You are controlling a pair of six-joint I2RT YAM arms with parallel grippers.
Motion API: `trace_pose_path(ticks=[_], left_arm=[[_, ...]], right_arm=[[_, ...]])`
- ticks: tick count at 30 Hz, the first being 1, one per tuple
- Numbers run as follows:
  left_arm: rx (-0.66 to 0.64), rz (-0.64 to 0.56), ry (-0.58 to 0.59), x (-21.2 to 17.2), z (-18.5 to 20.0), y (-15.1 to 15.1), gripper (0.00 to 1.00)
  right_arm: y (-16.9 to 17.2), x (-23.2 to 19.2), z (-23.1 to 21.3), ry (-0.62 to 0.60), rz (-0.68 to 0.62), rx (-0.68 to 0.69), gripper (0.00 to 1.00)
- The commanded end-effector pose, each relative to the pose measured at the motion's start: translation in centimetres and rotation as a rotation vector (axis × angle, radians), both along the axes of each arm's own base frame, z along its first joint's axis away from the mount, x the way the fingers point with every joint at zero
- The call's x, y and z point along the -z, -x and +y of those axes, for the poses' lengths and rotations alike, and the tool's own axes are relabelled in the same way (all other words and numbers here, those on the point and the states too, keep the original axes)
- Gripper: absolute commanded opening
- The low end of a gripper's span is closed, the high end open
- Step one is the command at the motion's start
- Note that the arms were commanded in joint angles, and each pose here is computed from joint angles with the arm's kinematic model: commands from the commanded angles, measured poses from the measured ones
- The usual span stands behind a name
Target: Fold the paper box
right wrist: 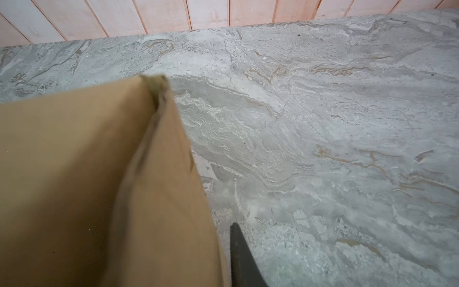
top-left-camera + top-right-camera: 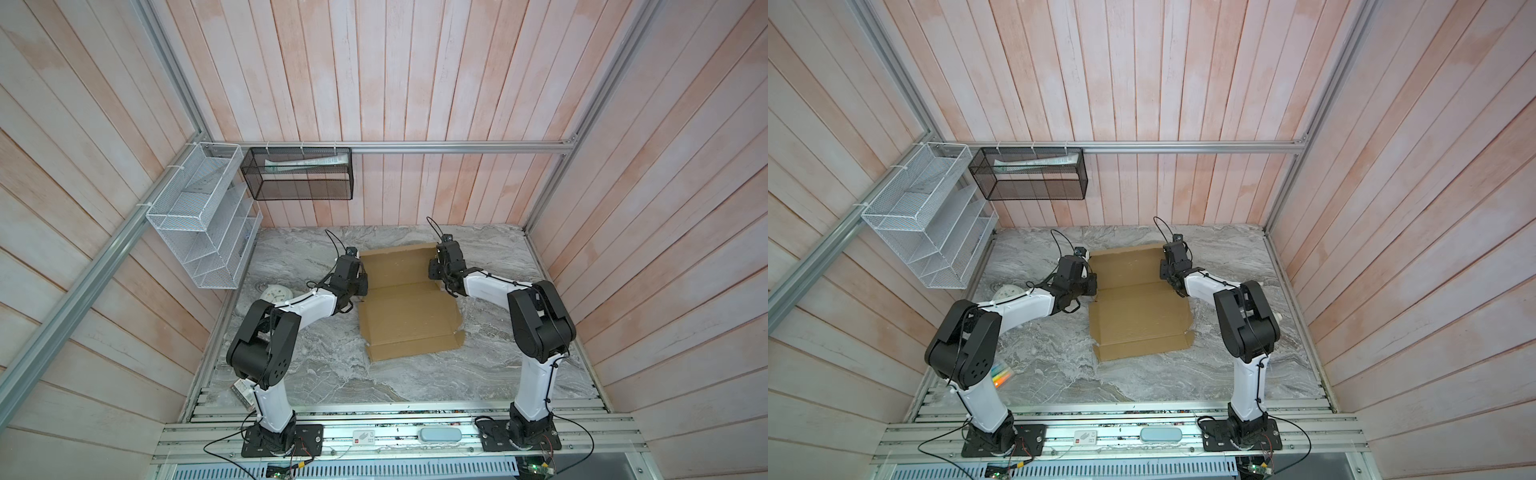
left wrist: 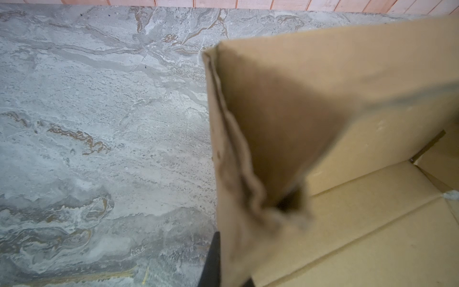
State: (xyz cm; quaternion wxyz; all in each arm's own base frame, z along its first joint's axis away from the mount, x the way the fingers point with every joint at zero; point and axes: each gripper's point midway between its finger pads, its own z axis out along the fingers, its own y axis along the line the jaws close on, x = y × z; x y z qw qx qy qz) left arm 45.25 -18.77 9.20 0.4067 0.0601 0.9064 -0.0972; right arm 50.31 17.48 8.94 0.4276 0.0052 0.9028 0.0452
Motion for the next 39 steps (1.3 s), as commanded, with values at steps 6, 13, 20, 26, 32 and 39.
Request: trace_pose_path(ticks=[6, 13, 20, 26, 32, 39], left_arm=[[0.032, 0.157, -0.053, 3.9, 0.0, 2.1, 0.0], [0.032, 0.164, -0.054, 3.9, 0.0, 2.1, 0.0], [0.037, 0.17, -0.071, 3.5, 0.0, 2.1, 0.0], [0.037, 0.175, -0.077, 3.4, 0.0, 2.0, 0.0], [0.037, 0.184, -0.066, 3.6, -0.1, 2.0, 0.0], [0.039, 0.194, -0.077, 3.7, -0.2, 1.8, 0.0]], right_arm=[[1.7, -1.2, 0.7, -0.061, 0.022, -0.045, 0.29], [2.0, -2.5, 0.9, -0.082, 0.004, -0.057, 0.34], [2.0, -4.1, 0.3, -0.078, -0.036, -0.037, 0.35], [1.9, -5.5, -0.3, -0.075, -0.094, -0.006, 0.27], [1.7, -5.1, -0.4, -0.061, -0.09, -0.002, 0.21], [1.3, -4.5, -0.2, -0.052, -0.078, -0.006, 0.15]])
